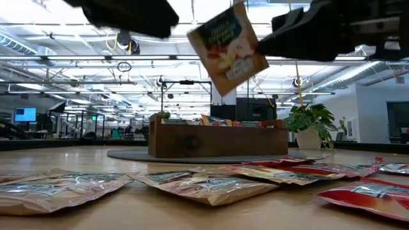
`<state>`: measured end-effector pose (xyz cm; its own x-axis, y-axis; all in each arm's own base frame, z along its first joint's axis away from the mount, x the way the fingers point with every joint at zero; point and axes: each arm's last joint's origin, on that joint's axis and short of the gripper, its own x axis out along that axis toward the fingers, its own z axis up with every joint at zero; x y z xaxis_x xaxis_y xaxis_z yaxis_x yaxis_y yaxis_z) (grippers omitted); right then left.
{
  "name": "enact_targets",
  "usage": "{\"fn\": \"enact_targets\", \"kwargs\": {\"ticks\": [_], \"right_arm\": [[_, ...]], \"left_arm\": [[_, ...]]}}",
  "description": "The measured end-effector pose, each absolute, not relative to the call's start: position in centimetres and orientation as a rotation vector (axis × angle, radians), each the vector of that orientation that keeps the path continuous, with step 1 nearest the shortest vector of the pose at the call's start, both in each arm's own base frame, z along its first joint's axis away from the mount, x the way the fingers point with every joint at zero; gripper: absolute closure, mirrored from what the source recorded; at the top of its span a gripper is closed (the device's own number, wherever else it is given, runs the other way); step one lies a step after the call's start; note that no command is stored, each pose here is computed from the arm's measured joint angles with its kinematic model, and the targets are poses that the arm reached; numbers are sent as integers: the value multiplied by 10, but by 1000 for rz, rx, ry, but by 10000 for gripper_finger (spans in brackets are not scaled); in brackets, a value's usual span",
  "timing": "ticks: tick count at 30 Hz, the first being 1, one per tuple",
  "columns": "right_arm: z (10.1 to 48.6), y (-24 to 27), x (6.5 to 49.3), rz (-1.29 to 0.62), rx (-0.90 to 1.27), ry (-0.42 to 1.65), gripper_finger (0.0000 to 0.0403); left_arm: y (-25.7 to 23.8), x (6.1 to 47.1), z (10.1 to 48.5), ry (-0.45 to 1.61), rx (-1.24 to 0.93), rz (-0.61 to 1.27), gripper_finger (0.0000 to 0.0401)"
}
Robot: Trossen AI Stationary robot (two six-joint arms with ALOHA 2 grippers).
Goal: Pick & Place Tea
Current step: Put the cinnamon tea sachet into the left compartment of the wooden organizer
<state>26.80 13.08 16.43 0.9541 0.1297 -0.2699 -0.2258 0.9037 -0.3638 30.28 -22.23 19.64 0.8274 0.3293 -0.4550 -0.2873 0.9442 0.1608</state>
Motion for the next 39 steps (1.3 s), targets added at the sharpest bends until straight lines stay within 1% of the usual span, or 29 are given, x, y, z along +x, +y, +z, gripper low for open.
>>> {"fn": "enact_targets", "kwargs": {"ticks": [3, 6, 20, 24, 33, 36, 39], "right_arm": [[165, 131, 268, 184, -394, 239, 403], [166, 129, 269, 178, -388, 229, 403], [158, 121, 272, 154, -372, 299, 403], [157, 120, 273, 148, -371, 300, 403], [159, 120, 274, 143, -367, 285, 403], [159, 119, 274, 140, -361, 286, 403], [159, 118, 274, 137, -353, 287, 403]], "left_arm": [[-215, 309, 194, 561, 9, 275, 193], [-209, 314, 193, 585, -13, 260, 192], [-192, 328, 195, 579, -26, 273, 192], [-187, 334, 198, 550, -67, 265, 192], [-171, 345, 197, 586, -150, 238, 193], [-169, 346, 197, 585, -152, 242, 210], [-169, 346, 197, 586, -146, 241, 256]]}}
